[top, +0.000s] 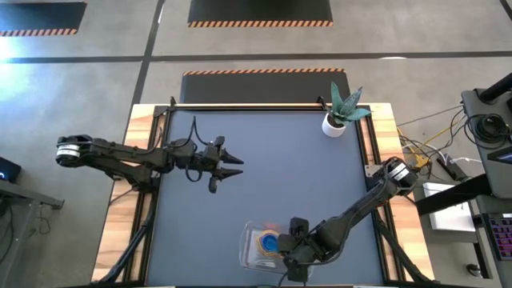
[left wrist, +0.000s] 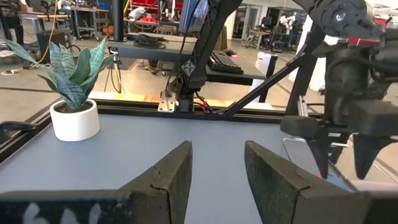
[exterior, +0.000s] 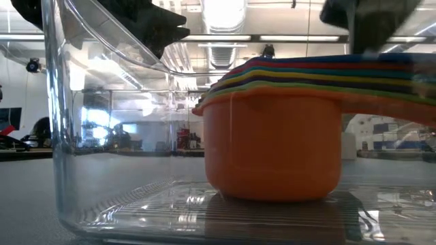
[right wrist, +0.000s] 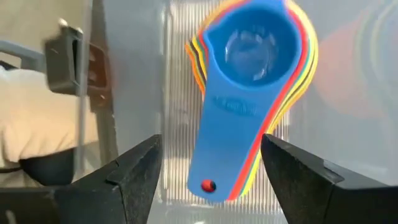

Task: Nest measuring cups in basket
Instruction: Put the stacked measuring cups on top of the transparent bin, then return to Home Position

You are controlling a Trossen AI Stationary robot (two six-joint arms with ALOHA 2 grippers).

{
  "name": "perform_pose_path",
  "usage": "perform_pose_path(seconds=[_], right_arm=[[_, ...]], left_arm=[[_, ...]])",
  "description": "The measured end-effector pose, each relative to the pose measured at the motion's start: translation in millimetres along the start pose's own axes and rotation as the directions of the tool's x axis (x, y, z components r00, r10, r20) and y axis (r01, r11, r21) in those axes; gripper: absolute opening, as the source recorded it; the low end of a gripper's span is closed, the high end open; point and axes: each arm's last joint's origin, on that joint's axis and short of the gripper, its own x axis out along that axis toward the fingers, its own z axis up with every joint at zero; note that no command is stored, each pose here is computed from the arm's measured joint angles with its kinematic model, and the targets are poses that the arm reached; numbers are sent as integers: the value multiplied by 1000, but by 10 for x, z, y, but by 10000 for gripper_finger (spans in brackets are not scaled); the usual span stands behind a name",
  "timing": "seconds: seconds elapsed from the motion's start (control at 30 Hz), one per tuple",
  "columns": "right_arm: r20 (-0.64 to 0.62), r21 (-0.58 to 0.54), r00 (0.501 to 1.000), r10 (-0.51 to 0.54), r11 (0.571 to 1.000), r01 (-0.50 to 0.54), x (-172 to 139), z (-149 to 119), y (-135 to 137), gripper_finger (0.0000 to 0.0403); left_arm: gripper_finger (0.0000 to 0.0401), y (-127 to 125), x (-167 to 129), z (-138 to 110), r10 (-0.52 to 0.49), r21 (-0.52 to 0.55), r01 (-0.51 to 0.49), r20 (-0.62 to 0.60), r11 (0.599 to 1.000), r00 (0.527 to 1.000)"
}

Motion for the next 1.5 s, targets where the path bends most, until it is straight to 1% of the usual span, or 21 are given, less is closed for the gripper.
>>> perform_pose_path(seconds=[0.1,0.2,0.33,0.43,0.57,0.77,0.93,1.03,1.2,1.3,1.43,1.5], right_arm=[[47,-21,999,2,1000,-1,-120,25,1,255],[123,-55,992,-7,998,14,-272,44,-2,249],[230,-117,973,-38,991,66,-528,44,-46,243],[320,-161,945,-70,979,127,-728,34,-111,242],[408,-195,912,-53,970,143,-941,-24,-253,242],[515,-207,857,-4,970,128,-1136,-246,-618,228],[618,-200,785,30,972,120,-1277,-472,-1015,205],[675,-174,737,34,978,115,-1376,-599,-1258,188],[759,-147,650,20,979,142,-1502,-813,-1605,155],[797,-129,604,15,981,146,-1552,-941,-1759,131],[831,-109,556,5,982,154,-1530,-1097,-1915,95],[842,-107,540,10,983,149,-1496,-1164,-1969,76]], left_arm=[[129,-1,3,11,0,0,0,2,1000,1000],[129,-2,6,26,-1,-10,1,6,1000,1000],[129,-10,17,74,-21,-14,21,19,1000,1000],[129,-15,29,122,-29,3,29,27,1000,999],[129,18,30,202,-20,18,20,34,1000,999],[129,115,-77,330,-78,29,76,67,997,995],[129,213,-293,409,-41,39,37,105,999,994],[129,237,-458,482,-25,49,19,134,999,991],[125,226,-700,560,18,79,-29,135,996,991],[114,204,-821,575,36,105,-49,123,993,992],[87,186,-948,533,57,113,-70,116,991,992],[72,184,-1009,478,65,116,-80,124,990,990]])
